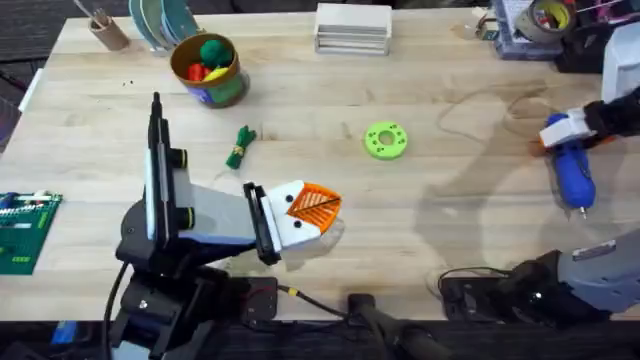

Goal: Pick up the gripper from the table and insert it into the empty holder that is missing its gripper. Then pick up a screw, insert it into the mounting hole, and use the screwdriver to tighten it. Finally, clean up the table by picking up the vegetable and placing it into the bucket.

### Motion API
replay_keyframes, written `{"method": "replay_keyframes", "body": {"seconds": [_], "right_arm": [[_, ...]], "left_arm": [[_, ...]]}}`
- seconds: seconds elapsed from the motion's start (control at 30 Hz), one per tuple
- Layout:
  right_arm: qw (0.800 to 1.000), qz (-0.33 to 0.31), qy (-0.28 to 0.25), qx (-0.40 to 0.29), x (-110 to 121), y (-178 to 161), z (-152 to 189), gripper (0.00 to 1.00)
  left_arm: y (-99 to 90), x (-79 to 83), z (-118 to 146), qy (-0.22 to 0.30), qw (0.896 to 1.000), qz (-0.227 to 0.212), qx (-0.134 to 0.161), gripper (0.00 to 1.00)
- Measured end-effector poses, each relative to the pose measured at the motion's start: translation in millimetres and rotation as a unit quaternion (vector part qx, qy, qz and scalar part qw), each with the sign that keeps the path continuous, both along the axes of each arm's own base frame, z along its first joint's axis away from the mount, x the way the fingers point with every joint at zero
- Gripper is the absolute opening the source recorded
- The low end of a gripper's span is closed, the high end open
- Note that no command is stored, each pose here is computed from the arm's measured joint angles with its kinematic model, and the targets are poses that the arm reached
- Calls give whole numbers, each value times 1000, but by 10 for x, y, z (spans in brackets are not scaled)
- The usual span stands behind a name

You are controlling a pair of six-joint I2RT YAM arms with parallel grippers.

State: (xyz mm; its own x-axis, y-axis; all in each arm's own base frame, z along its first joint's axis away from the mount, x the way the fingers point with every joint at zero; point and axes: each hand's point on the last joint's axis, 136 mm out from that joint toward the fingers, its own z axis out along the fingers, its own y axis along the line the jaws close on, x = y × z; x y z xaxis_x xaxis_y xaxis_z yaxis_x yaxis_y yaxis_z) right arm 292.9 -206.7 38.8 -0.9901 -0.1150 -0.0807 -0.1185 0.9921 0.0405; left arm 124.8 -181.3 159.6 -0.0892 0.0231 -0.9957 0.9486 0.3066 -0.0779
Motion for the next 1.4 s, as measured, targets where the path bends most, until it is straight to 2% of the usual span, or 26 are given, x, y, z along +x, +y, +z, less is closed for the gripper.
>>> {"method": "replay_keyframes", "body": {"seconds": [0.33, 0.47, 0.63, 1.07, 1.4], "right_arm": [[1000, 0, 1, 0, -5, 0, 0, 701], [1000, 0, 0, 0, -2, 2, 0, 672], [1000, 0, -1, 0, 2, 2, 0, 555], [1000, 0, -1, 0, 2, 2, 1, 354], [1000, 0, -6, -4, 29, -19, 1, 328]], "left_arm": [[2, 6, 0, 0, 1000, 2, 0, 11], [2, 7, 0, 0, 1000, 2, 0, 11], [4, 12, 0, 0, 1000, 4, 0, 11], [8, 25, 2, -1, 1000, 7, 0, 11], [8, 25, 2, -1, 1000, 7, 0, 11]]}}
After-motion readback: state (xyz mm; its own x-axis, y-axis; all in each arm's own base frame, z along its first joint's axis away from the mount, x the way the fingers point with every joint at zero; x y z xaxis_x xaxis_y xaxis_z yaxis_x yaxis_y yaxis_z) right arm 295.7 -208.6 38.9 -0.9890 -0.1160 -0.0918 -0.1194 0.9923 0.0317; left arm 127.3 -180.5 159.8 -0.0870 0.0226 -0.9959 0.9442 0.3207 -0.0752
